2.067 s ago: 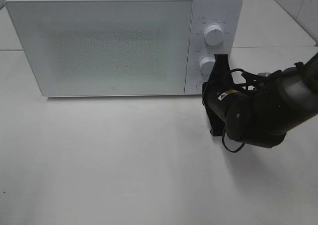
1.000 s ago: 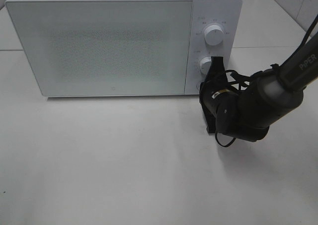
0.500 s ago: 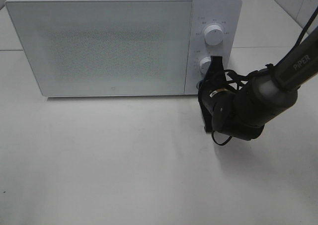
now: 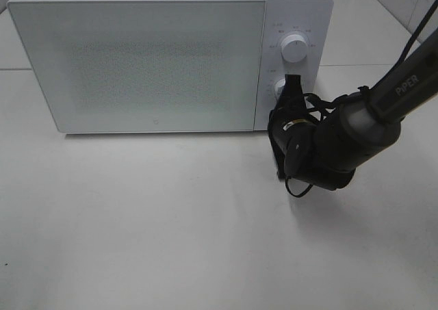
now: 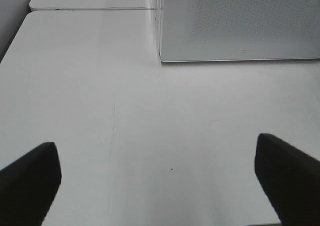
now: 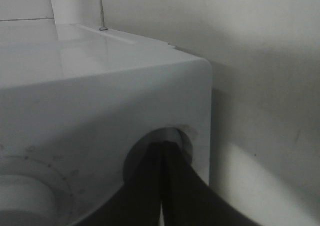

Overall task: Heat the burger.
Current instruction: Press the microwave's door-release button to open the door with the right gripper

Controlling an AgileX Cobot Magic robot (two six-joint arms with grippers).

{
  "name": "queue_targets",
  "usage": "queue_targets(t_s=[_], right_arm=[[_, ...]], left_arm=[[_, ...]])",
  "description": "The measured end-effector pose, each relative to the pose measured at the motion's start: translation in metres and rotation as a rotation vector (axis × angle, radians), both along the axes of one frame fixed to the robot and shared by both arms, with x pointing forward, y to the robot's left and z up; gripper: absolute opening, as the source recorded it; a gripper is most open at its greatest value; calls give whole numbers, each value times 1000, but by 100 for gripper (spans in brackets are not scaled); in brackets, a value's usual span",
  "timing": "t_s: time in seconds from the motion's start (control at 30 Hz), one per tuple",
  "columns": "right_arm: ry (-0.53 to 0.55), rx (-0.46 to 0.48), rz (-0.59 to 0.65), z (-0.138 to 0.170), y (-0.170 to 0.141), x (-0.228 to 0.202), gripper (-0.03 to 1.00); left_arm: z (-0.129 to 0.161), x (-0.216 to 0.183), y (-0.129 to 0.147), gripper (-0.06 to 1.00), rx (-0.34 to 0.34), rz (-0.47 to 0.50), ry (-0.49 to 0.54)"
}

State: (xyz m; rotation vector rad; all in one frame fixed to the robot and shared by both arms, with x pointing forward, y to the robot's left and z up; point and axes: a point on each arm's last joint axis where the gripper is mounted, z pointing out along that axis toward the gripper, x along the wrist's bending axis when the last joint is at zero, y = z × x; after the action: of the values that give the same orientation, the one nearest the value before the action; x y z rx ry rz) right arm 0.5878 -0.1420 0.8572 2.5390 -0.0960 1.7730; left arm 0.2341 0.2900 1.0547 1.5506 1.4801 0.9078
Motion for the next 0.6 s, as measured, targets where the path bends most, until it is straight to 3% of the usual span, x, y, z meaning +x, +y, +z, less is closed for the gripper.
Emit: queue_targets(t_s=[0.6], right_arm=[[-6,-30,-8,0,-2,4,0]], left_arm=[[0,0,0,97,0,0,0]])
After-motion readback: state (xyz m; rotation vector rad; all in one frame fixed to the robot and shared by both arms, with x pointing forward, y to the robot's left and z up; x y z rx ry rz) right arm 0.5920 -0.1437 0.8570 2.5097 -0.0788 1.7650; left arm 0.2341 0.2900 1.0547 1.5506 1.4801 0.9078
